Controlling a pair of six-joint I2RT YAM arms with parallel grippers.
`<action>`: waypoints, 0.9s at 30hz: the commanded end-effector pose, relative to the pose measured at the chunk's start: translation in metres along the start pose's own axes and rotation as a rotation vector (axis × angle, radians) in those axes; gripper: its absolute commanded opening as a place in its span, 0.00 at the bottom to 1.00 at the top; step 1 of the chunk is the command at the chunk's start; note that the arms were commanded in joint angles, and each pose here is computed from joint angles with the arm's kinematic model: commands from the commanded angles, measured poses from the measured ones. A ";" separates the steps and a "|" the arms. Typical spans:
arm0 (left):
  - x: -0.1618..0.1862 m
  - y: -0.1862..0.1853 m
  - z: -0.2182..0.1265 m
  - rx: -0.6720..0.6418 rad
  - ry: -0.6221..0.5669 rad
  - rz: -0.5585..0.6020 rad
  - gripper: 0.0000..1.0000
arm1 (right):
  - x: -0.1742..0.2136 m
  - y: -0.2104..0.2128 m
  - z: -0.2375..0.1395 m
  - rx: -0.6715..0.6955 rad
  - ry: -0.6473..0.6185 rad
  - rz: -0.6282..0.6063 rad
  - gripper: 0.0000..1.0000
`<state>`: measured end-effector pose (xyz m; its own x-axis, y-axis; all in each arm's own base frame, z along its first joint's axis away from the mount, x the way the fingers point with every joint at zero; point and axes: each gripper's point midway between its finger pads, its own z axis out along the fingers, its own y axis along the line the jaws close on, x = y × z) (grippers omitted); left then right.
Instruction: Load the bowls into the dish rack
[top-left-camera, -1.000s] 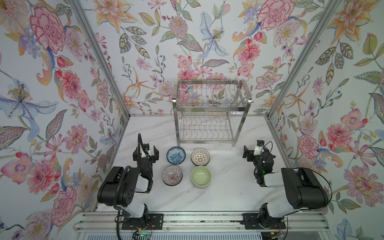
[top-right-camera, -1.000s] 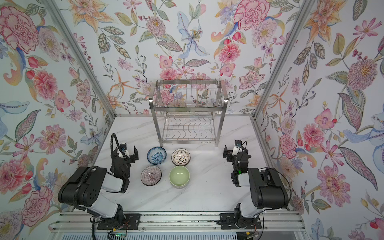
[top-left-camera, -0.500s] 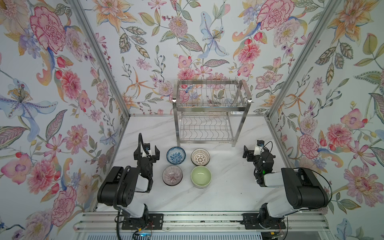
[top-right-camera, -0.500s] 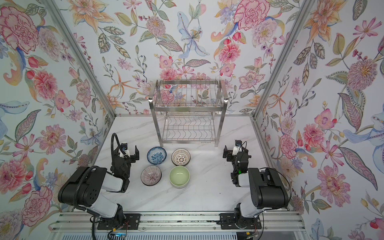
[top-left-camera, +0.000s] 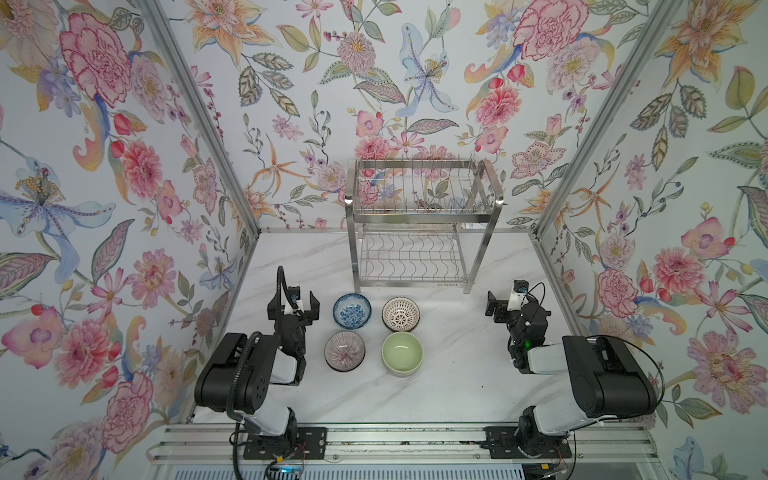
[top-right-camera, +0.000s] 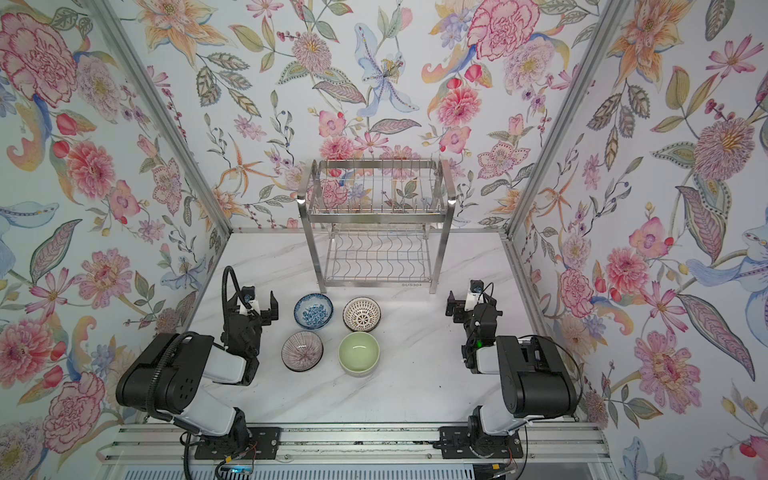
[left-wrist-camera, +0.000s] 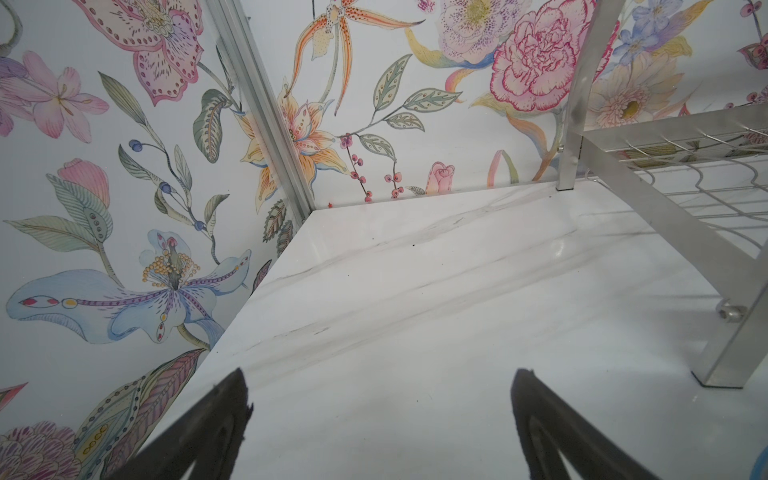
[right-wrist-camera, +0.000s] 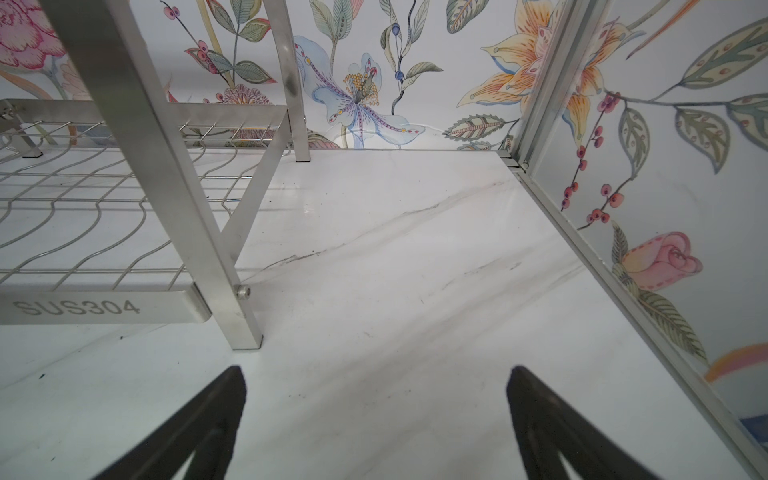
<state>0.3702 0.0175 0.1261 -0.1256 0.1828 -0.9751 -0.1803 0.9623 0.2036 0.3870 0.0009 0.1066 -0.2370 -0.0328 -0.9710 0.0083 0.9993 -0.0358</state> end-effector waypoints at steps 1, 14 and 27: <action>-0.014 0.006 0.000 -0.021 -0.045 -0.004 0.99 | -0.002 -0.006 0.002 0.036 -0.002 0.004 0.99; -0.123 0.032 -0.008 -0.098 0.168 -0.079 0.99 | -0.169 0.014 -0.058 0.071 -0.008 0.000 0.99; -0.119 -0.032 -0.041 0.248 0.475 0.025 0.99 | -0.171 0.035 -0.116 0.028 0.303 -0.056 0.99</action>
<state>0.3693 -0.0347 0.2710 -0.4196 0.0989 -0.9023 -0.0037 0.9938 0.1107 0.3344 0.0493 0.3150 -0.3968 -0.0809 -0.9143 0.0029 0.9960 -0.0894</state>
